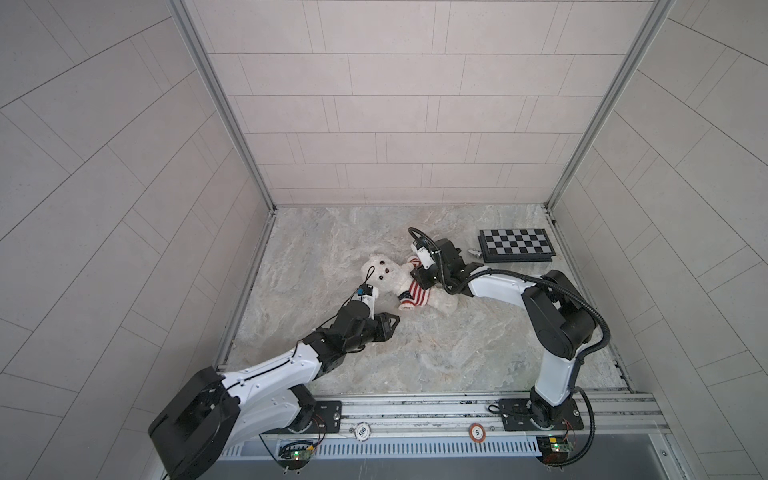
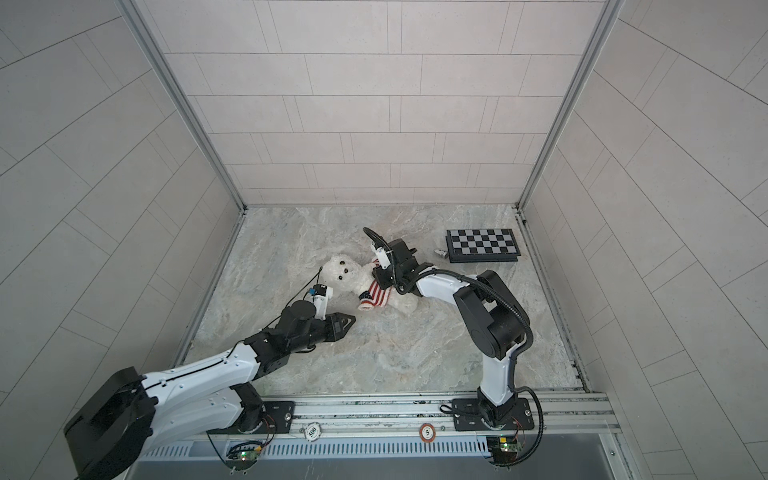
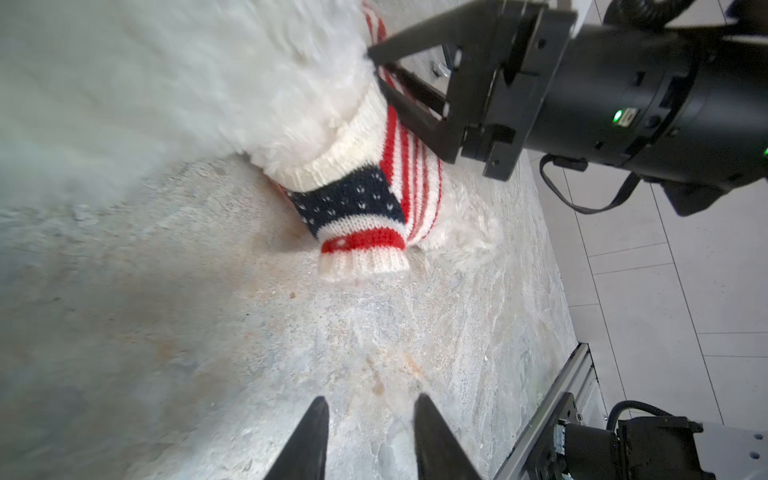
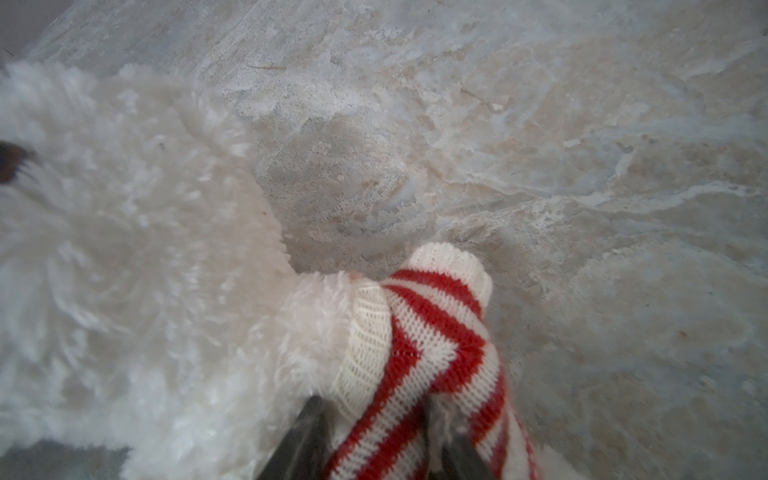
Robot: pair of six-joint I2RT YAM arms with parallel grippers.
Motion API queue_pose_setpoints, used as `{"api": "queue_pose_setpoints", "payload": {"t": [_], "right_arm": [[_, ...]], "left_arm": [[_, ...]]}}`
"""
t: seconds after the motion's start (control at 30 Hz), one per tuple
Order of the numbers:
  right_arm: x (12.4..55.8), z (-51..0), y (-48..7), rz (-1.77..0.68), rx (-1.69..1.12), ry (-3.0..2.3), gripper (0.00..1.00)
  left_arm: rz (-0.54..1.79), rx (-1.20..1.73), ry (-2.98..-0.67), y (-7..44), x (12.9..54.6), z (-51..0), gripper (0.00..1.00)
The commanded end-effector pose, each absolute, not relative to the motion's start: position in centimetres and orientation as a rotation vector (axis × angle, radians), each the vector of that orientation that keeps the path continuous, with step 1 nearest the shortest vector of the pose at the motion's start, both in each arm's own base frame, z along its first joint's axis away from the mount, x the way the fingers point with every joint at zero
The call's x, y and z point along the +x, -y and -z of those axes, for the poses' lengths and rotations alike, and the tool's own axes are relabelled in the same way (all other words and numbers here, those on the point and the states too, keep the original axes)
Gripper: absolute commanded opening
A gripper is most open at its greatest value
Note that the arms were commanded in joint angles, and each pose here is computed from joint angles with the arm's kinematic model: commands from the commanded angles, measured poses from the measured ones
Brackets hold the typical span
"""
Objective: Dress the teddy bear
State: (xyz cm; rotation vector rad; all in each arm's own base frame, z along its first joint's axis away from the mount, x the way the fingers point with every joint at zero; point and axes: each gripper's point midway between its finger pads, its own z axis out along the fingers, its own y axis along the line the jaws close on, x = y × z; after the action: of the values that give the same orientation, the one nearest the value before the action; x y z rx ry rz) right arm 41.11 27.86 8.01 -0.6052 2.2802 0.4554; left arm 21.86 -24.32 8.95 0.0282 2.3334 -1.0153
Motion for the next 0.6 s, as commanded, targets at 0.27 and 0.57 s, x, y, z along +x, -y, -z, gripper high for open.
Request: {"api": "queue_pose_setpoints", "payload": {"t": [0.27,0.57], "right_arm": [[37.0,-1.5,-24.5,-0.346,-0.595,-2.544,0.42],[35.2,-1.2,-22.9,-0.331,-0.519,-2.564,0.42]], "left_arm": [[1.062,0.025,-2.283,26.6,23.4,-8.8,0.34],[1.058,-0.020,-2.275,26.0,24.4,-7.8,0.31]]}}
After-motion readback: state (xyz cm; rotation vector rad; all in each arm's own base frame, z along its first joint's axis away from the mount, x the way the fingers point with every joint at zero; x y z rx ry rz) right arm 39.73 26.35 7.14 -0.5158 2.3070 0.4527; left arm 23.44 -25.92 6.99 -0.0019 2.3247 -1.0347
